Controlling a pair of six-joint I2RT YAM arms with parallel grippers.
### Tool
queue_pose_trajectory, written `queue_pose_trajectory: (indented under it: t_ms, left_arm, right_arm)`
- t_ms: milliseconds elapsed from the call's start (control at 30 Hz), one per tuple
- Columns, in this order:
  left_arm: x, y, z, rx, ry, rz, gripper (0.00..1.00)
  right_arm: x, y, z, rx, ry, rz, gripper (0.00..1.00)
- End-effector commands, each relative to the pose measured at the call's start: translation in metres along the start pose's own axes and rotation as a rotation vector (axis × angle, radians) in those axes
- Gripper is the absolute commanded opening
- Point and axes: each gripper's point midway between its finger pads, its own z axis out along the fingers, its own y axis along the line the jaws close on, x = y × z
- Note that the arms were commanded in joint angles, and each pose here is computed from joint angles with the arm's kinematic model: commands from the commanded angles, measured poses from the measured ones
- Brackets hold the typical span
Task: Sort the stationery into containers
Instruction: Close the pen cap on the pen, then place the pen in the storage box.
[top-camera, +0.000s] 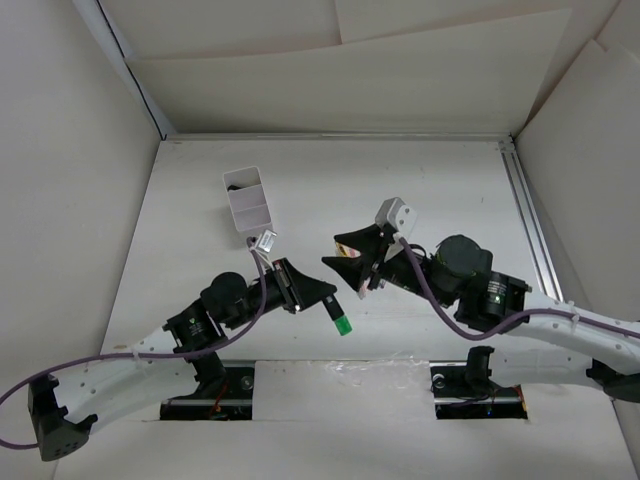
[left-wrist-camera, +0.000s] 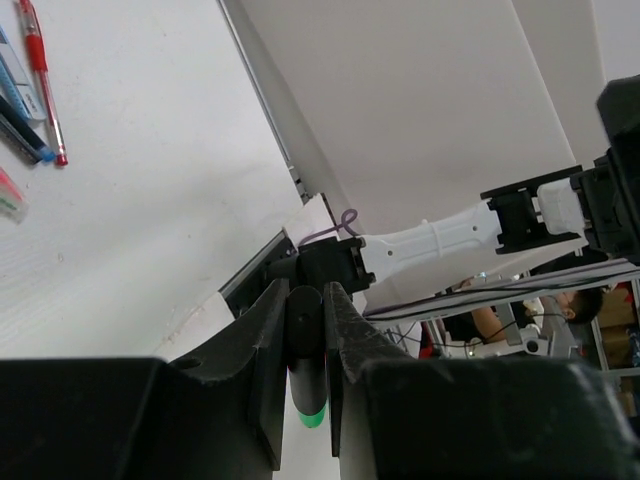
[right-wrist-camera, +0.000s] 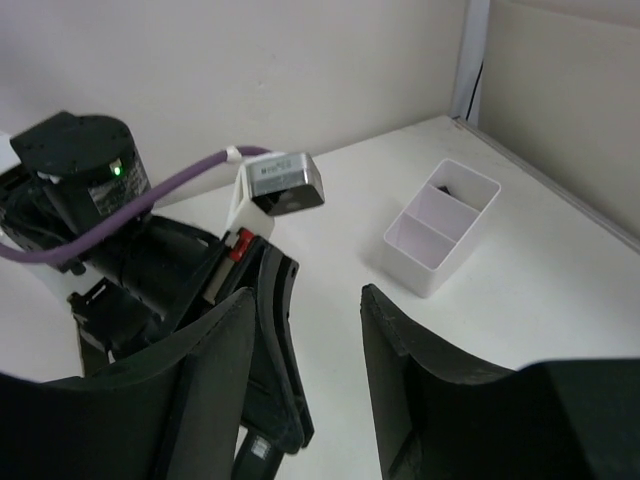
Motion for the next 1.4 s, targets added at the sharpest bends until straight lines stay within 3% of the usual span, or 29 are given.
queue_pose_trajectory:
  t_ms: [0, 267, 433, 600, 900, 1133, 1300, 1367]
  left_arm:
    - [-0.004, -0.011, -0.003, 0.032, -0.006, -0.003, 0.00]
    - [-0.018, 0.002, -0.001, -0.050, -0.082, 0.006, 0.00]
    - [-0.053, -0.009, 0.001, -0.112, -0.204, 0.045, 0.00]
    - [-0.082, -0.008, 0.011, -0.209, -0.298, 0.111, 0.00]
    - [-0.160, 0.015, 0.006, -0.488, -0.602, 0.184, 0.00]
    - [-0.210, 0.026, -0.007, -0.737, -0.802, 0.264, 0.00]
    - [-0.265, 0.063, -0.023, -0.833, -0.875, 0.248, 0.00]
    - [-0.278, 0.076, -0.022, -0.801, -0.843, 0.225, 0.00]
  right_arm:
    - [-0.011, -0.004, -0.014, 0.014, -0.059, 0.038, 0.52]
    - [0.048, -0.024, -0.068, 0.102, 0.073, 0.088, 0.56]
    - [0.077, -0.043, -0.097, 0.209, 0.111, 0.126, 0.57]
    - [0.102, -0.049, -0.099, 0.256, 0.165, 0.142, 0.57]
    - [0.150, -0.047, -0.093, 0.282, 0.243, 0.176, 0.57]
    - [0.152, -0.042, -0.100, 0.249, 0.217, 0.207, 0.57]
    - [0.151, -0.039, -0.108, 0.225, 0.187, 0.230, 0.57]
    - [0.155, -0.038, -0.111, 0.217, 0.194, 0.229, 0.57]
